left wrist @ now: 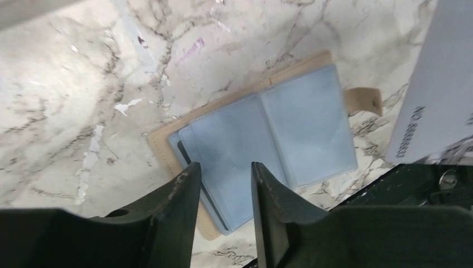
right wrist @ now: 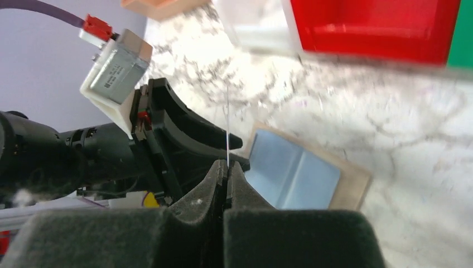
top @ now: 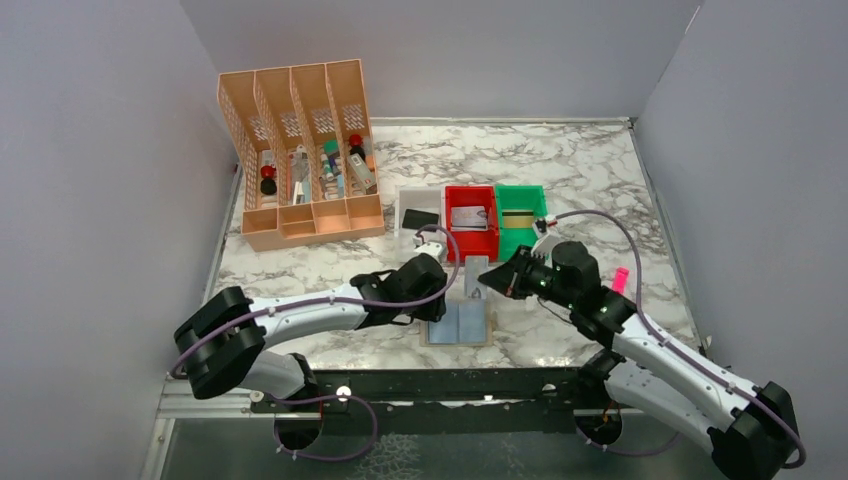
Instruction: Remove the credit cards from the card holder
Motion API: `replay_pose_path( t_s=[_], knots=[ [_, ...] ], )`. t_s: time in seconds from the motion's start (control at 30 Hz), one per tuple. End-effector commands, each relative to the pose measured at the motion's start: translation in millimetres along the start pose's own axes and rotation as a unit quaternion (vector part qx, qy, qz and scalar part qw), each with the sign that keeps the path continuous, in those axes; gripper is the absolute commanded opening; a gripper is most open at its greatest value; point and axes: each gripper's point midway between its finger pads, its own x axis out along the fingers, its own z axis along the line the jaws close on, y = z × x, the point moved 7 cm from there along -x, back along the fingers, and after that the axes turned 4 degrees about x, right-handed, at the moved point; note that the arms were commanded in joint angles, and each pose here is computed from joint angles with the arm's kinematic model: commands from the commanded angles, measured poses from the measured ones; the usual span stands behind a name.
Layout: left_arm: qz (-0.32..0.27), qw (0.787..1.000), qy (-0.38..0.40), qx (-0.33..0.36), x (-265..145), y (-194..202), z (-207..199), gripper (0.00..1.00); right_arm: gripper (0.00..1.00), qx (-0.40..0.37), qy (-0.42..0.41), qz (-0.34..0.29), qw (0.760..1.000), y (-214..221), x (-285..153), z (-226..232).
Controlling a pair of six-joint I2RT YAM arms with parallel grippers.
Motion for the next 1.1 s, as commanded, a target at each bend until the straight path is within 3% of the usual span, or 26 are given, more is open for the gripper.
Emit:
replay_pose_path(
  t_s=[0.0, 0.07, 0.3, 0.47, 0.7, 0.83, 0.93, 1.07],
  knots=[
    [-0.068, 0.996, -0.052, 0.016, -22.1, -27.3, 7.5, 0.5, 0.01, -0.114, 0.017, -0.06, 0.992, -26.6, -10.4, 8.1],
    [-0.086, 0.993, -0.078, 0.017, -27.8, -33.7, 15.6, 0.65, 0.01, -0.157, 0.019, -0.078, 0.984, -35.1, -10.9, 10.0],
    [-0.113, 0.984, -0.137, -0.004, -49.7, -54.6, 54.9, 0.84, 0.01, -0.273, 0.041, -0.104, 0.955, -61.3, 1.3, 13.8],
    [-0.138, 0.975, -0.162, -0.059, -69.0, -69.6, 97.1, 0.99, 0.01, -0.383, 0.071, -0.084, 0.917, -78.4, 21.7, 9.0],
    [-0.194, 0.956, -0.211, -0.058, -111.9, -89.5, 116.4, 0.99, 0.01, -0.507, 0.121, -0.061, 0.851, -109.2, 49.8, 6.2],
    [-0.228, 0.944, -0.232, -0.054, -130.0, -90.9, 120.5, 0.99, 0.01, -0.597, 0.097, 0.005, 0.796, -107.8, 69.5, -2.2],
    [-0.235, 0.945, -0.224, -0.032, -142.7, -90.5, 118.4, 0.99, 0.01, -0.622, 0.121, -0.006, 0.774, -120.4, 77.8, -1.4],
    [-0.234, 0.933, -0.271, -0.032, -141.1, -72.4, 134.1, 0.99, 0.01, -0.67, 0.115, -0.001, 0.734, -125.0, 92.5, -6.6]
  ],
)
